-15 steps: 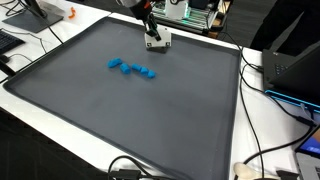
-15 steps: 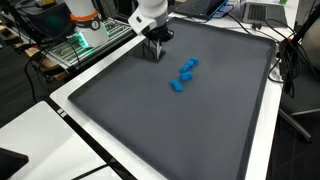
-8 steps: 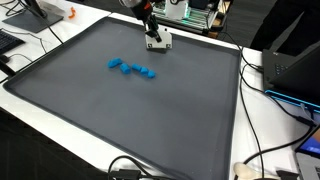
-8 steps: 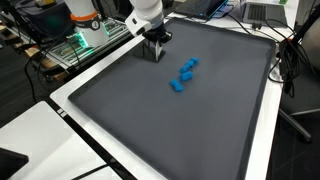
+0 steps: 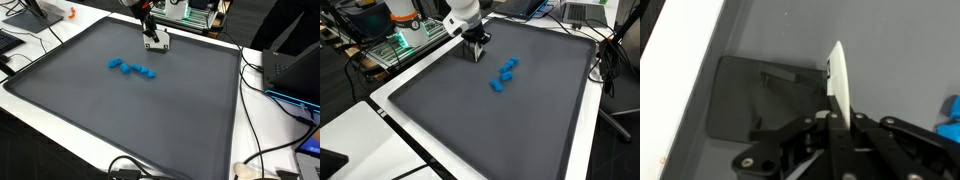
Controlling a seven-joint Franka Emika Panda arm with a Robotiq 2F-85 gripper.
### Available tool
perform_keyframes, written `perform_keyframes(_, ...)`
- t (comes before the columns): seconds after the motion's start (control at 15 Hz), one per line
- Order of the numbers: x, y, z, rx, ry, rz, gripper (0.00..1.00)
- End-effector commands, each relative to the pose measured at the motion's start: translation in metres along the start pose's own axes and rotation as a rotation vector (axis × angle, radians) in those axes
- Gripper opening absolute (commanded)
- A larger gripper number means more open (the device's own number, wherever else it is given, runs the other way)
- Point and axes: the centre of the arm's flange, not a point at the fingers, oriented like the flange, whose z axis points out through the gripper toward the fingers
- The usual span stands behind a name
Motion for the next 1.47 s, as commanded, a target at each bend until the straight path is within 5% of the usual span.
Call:
perform_keyframes(0.0,-0.0009,0.0095,-0.0024,0.034,0.007,0.015,0.01)
perform_keyframes(1.4,0.0067,0.0135,0.0069,0.059,-0.010,0.086,0.01)
